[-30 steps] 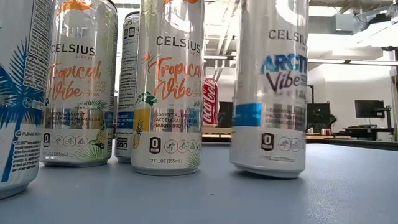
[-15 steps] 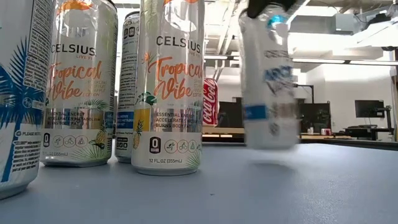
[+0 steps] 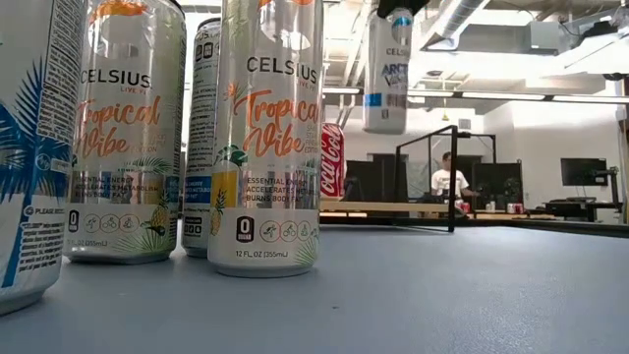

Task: Place canned beverage on shelf
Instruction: Put the middle white blue soda can on the shelf

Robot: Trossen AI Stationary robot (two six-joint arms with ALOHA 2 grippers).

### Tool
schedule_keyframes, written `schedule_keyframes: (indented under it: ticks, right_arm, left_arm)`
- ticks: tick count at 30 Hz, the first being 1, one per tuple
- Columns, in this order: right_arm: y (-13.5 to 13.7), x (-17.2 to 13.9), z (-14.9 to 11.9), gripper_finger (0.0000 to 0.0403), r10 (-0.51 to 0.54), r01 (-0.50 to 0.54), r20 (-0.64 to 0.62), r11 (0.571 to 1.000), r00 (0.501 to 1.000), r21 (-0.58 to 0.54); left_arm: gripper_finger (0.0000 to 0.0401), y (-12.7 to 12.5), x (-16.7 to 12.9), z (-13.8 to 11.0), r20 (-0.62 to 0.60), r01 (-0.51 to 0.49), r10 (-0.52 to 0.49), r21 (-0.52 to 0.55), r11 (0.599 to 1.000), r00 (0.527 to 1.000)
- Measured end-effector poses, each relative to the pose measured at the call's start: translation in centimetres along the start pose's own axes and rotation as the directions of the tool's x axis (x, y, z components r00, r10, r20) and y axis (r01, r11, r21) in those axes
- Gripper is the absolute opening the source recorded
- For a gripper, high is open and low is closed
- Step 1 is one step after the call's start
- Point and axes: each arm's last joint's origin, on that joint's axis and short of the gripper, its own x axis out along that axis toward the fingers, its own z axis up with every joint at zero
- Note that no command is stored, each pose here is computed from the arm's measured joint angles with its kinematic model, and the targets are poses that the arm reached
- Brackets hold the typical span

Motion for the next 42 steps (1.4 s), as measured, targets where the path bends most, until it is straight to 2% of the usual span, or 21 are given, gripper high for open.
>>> schedule_keyframes:
  ticks: [6, 10, 15, 23, 25, 29, 36, 42]
  right_arm:
    - [-8.3, -0.4, 2.4, 0.0213, -0.084, 0.08, 0.089, 0.995, 0.992, 0.056]
    - [-12.4, 0.9, 4.0, 0.0213, -0.113, 0.105, 0.132, 0.992, 0.985, 0.068]
    - [-16.2, 4.4, 5.4, 0.0213, -0.12, 0.118, 0.122, 0.993, 0.985, 0.027]
    - [-20.3, 8.1, 6.2, 0.0213, -0.048, 0.061, 0.127, 0.993, 0.991, -0.103]
    - [-21.2, 9.4, 6.2, 0.0213, -0.007, 0.021, 0.119, 0.992, 0.993, -0.121]
    - [-23.1, 11.3, 6.3, 0.0213, 0.0, 0.017, 0.12, 0.991, 0.993, -0.136]
    - [-24.2, 12.7, 6.3, 0.0213, 0.046, -0.022, 0.129, 0.982, 0.991, -0.186]
    - [-24.9, 12.5, 6.3, 0.0213, 0.064, -0.035, 0.15, 0.982, 0.987, -0.188]
  left_arm:
    - [0.0206, 0.0, 0.0, 0.0, -0.003, 0.0, 0.001, 0.016, 1.0, 1.0]
    - [0.0206, 0.0, 0.0, 0.0, -0.003, 0.001, -0.001, 0.024, 1.0, 1.0]
    - [0.0206, 0.0, 0.0, -0.1, -0.007, -0.001, 0.001, 0.033, 0.999, 1.0]
    - [0.0206, 0.2, 0.0, 0.0, 0.017, -0.049, 0.049, -0.005, 0.999, 0.999]
    - [0.0206, 0.2, 0.0, 0.0, 0.027, -0.068, 0.069, -0.037, 0.997, 0.997]
    - [0.0206, 0.3, 0.0, 0.0, 0.034, -0.08, 0.082, -0.066, 0.995, 0.996]
    - [0.0206, 0.4, 0.1, 0.2, 0.071, -0.159, 0.165, -0.081, 0.984, 0.984]
    - [0.0206, 0.4, 0.1, 0.2, 0.073, -0.161, 0.168, -0.098, 0.982, 0.983]
